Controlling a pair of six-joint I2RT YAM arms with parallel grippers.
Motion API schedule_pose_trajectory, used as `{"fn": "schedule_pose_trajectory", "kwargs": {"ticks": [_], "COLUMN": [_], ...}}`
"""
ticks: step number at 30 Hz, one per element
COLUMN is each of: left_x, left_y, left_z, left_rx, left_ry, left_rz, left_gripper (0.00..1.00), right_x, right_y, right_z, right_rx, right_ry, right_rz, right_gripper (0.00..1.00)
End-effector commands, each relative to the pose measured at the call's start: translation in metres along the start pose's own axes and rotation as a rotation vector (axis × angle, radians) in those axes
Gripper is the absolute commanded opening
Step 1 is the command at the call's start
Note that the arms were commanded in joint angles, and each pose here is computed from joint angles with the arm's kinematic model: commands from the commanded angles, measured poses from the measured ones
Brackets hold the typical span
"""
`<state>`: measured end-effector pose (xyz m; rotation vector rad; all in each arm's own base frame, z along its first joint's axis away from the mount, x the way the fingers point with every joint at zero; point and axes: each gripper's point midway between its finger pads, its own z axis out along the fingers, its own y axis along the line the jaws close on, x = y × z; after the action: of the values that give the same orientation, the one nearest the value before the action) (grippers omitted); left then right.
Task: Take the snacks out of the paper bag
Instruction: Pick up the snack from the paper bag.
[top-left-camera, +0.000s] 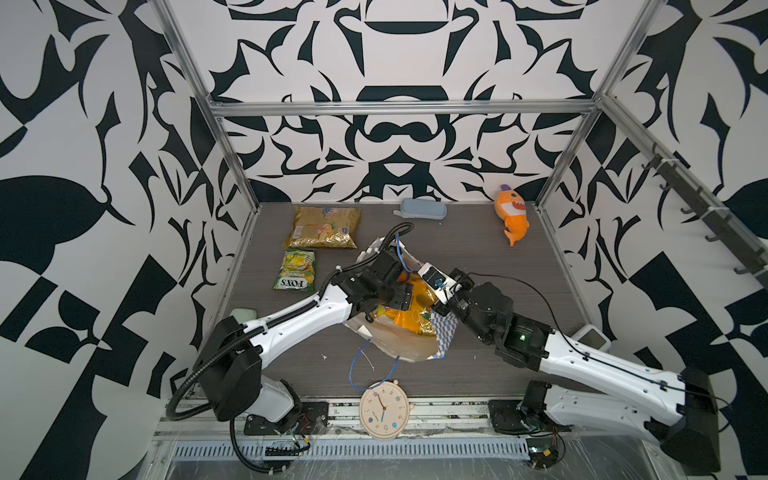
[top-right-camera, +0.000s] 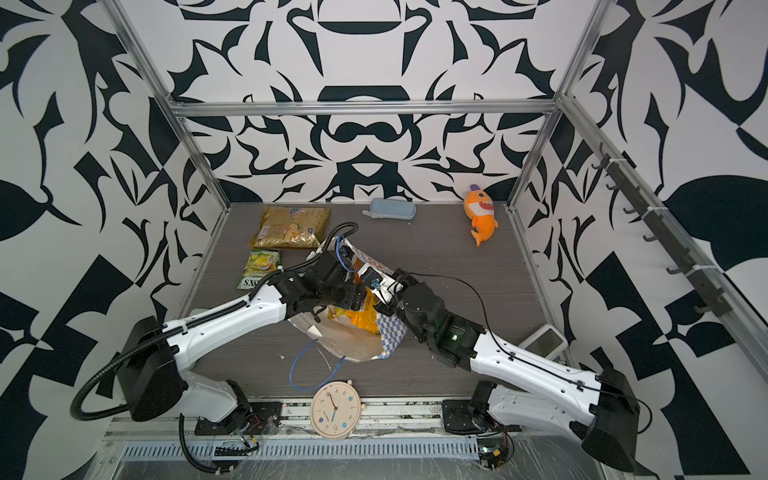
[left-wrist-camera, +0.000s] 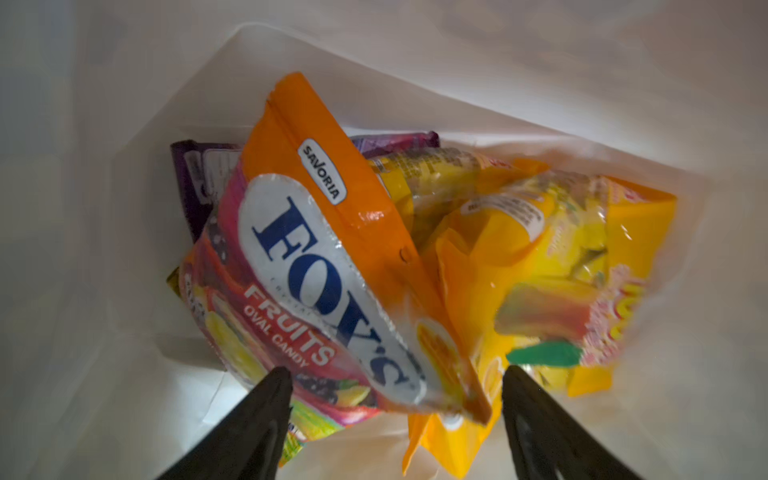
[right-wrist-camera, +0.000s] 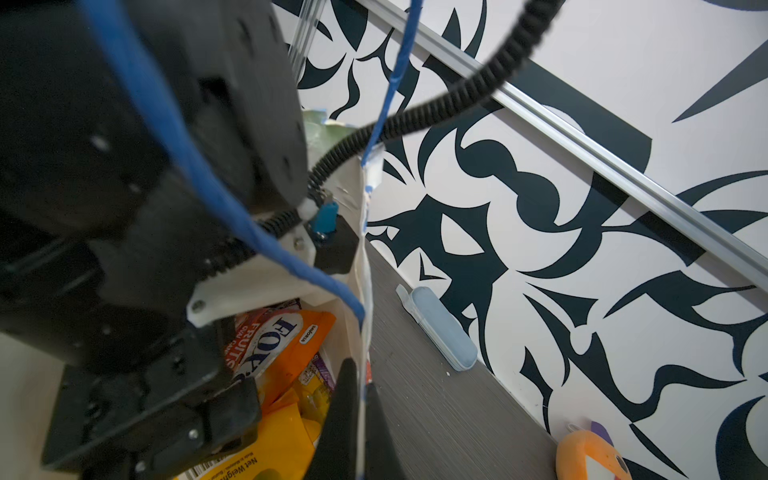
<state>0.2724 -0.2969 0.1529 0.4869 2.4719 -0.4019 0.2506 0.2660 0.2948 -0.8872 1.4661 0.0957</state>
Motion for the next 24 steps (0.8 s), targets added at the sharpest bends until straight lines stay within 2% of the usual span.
{"fn": "schedule_pose_trajectory", "kwargs": {"ticks": [1, 4, 13, 17, 19, 24], "left_x": [0.005, 0.003, 0.000, -0.003, -0.002, -0.012], "left_y": [0.009, 0.013, 0.022, 0.022, 0.023, 0.027], "left_z": [0.005, 0.006, 0.001, -0.002, -0.001, -0.015], "left_rx": [-0.095, -0.117, -0.158, -0.149, -0.155, -0.177], "left_ry": [0.033, 0.019, -0.010, -0.039, -0.035, -0.082], "left_rz": [-0.005, -0.010, -0.011, -0.014, -0.009, 0.008], "left_gripper": [0.76, 0.59, 0.19, 0.04, 0.00, 0.00], "right_x": [-0.038, -0.039, -0.040, -0.039, -0.040, -0.038], "right_y": [-0.015, -0.015, -0.018, -0.019, -0.020, -0.021], "right_z": [-0.007, -0.005, -0.005, -0.005, -0.005, -0.005], "right_rx": [0.043, 0.050, 0.073, 0.081, 0.083, 0.094], "right_ry": [-0.137, -0.135, -0.151, -0.149, -0.153, -0.145], "right_rz": [0.050, 0.047, 0.043, 0.041, 0.045, 0.043], "right_gripper": [0.00, 0.00, 0.00, 0.00, 0.00, 0.00]}}
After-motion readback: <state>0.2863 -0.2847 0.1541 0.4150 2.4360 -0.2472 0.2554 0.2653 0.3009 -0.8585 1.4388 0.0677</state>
